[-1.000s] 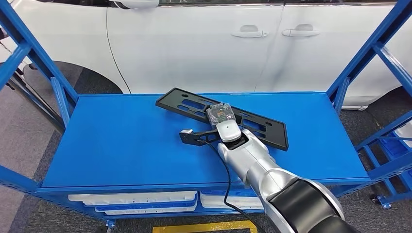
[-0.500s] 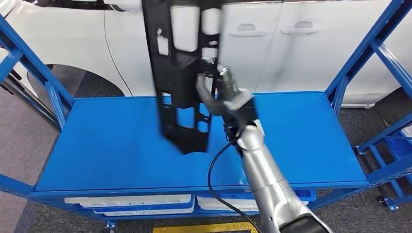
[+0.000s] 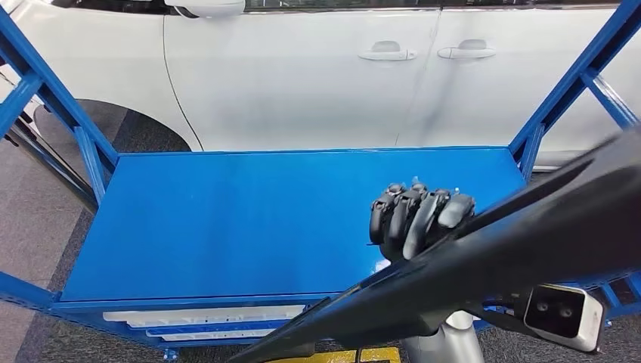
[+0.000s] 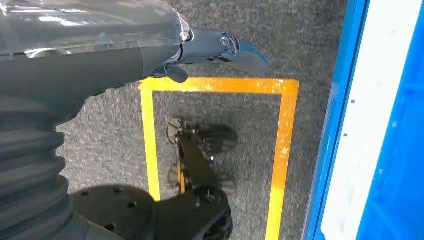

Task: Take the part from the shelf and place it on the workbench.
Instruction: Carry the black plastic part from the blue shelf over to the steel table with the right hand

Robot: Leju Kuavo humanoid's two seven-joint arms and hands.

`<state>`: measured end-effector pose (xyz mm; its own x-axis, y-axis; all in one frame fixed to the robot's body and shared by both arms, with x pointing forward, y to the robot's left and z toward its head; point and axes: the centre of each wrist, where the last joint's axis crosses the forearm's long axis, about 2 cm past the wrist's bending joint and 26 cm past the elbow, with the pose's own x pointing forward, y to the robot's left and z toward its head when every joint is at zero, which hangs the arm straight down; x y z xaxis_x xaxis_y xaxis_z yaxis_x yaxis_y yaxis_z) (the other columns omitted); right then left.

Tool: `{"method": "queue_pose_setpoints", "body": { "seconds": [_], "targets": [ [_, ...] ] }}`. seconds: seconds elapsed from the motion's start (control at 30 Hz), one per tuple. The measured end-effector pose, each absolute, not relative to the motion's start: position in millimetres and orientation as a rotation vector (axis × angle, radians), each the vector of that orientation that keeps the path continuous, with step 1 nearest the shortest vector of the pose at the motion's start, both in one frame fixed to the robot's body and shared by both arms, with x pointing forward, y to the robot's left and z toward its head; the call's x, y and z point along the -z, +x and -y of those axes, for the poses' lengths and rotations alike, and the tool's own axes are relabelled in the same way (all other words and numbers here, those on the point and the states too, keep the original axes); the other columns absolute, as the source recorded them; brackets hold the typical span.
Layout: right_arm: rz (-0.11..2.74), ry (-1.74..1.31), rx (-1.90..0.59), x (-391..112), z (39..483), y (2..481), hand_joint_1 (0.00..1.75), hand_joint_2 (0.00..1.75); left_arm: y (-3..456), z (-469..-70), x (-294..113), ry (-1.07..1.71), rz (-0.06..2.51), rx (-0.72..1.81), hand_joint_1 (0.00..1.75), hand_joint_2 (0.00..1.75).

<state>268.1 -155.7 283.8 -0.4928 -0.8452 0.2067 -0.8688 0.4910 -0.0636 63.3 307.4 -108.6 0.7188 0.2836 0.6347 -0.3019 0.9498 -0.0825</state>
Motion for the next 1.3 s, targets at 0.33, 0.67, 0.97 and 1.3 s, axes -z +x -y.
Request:
{"method": "queue_pose_setpoints", "body": {
  "seconds": [0.33,0.67,0.97,1.3],
  "targets": [
    [2.553,1.464,-0.281,-280,142,251,1.75,1.75,62,-311,109,0.053,0.673,-0.303,0.0,1.75],
    [2.554,1.327,-0.286,-276,133,250,1.75,1.75,61,-312,109,0.062,0.645,-0.278,0.0,1.75],
    [2.542,1.319,-0.329,-274,129,250,1.75,1.75,63,-312,109,0.057,0.625,-0.261,0.0,1.75],
    [2.517,1.283,-0.378,-263,135,250,1.75,1.75,62,-307,109,0.036,0.582,-0.258,0.0,1.75]
  ]
}}
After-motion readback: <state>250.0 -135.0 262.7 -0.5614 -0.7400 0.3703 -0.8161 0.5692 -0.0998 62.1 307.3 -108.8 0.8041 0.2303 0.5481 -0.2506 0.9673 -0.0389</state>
